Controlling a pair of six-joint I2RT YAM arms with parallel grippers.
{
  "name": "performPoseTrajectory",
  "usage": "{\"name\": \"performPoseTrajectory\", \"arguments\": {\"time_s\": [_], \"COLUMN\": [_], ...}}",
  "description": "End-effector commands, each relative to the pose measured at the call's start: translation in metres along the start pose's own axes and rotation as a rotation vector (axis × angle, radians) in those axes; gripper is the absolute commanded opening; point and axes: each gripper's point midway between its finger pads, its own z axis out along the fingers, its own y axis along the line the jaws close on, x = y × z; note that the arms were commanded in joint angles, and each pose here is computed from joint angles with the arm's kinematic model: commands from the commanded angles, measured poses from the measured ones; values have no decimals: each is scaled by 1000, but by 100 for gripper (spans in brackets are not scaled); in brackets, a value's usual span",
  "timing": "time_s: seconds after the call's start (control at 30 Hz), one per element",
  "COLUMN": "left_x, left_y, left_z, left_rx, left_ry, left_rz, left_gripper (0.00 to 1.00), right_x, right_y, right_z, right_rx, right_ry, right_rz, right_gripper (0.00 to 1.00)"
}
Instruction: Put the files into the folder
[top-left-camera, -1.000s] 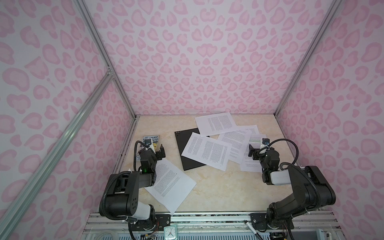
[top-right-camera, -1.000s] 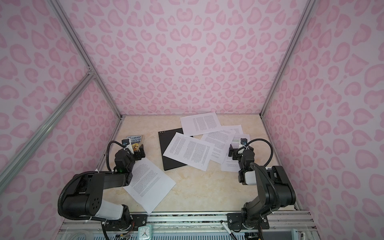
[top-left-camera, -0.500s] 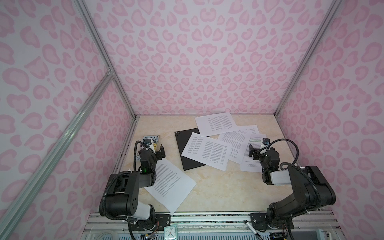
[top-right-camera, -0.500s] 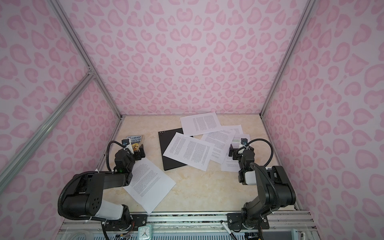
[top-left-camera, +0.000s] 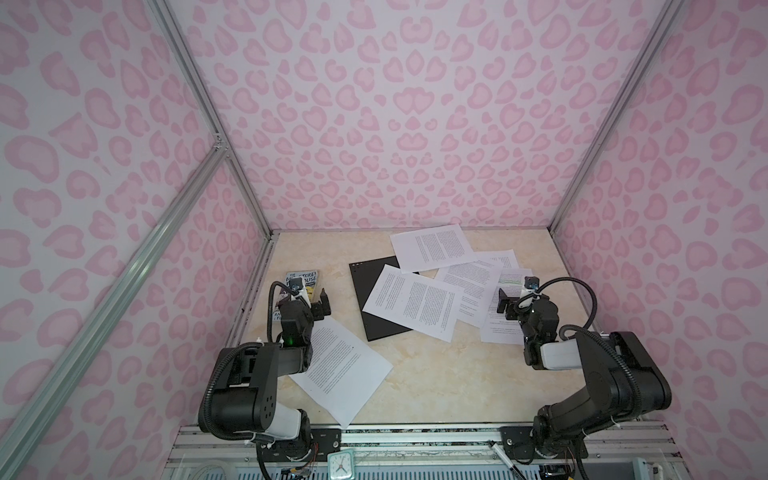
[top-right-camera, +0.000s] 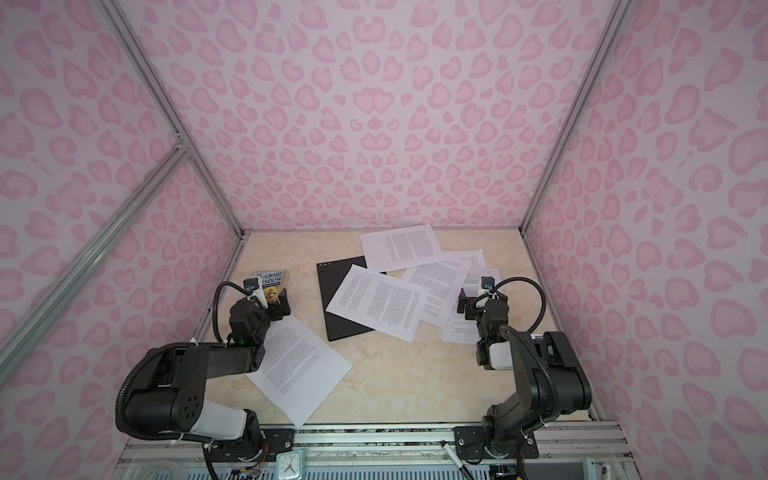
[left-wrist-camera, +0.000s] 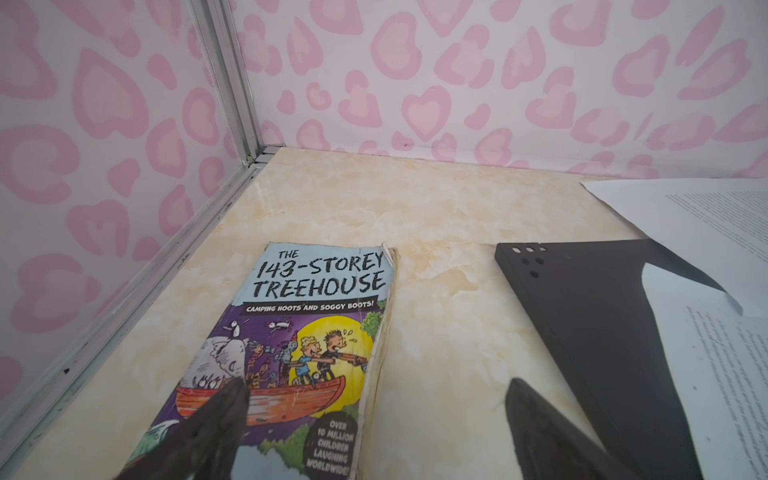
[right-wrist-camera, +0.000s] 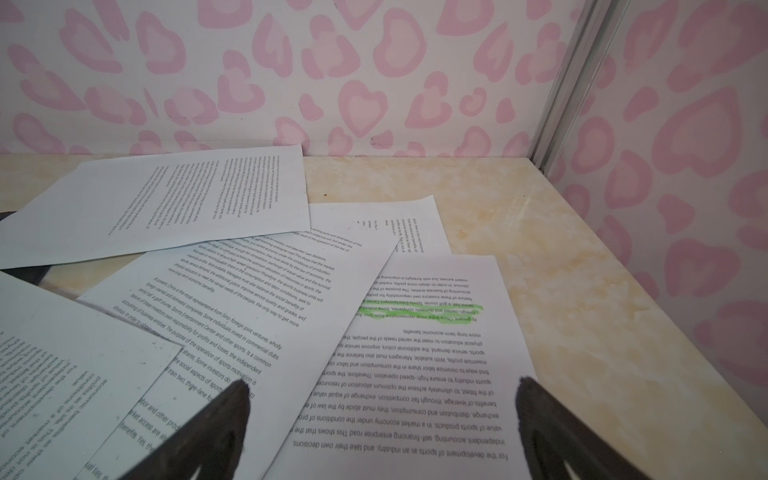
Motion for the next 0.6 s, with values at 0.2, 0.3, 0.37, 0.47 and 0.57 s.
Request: {"name": "performPoseTrajectory", "arguments": {"time_s": [0.2,0.3,0.37,0.47,0.57], "left_x": [-14,-45,-67,-74,-58], "left_y": [3,-7,-13,-41,-87], "left_z": [-3,-19,-30,-44,-55], "left_rx": [-43,-189,-197,-71,151], "left_ry": [-40,-18,11,204,381], "left_rz": [8,82,-55,-276,-412], "left_gripper": [97,97,97,97,97], "right_x": [-1,-11,-30,-63,-73], "right_y": [-3,-15,-19,-21,-13], "right_z": [2,-8,-20,-36,-38], "right_rx": [-5,87,180,283,199], "right_ry": [-3,-16,4,28,64], "right_rz": [24,36,4,126,488], "right_gripper": [99,99,99,99,99]}}
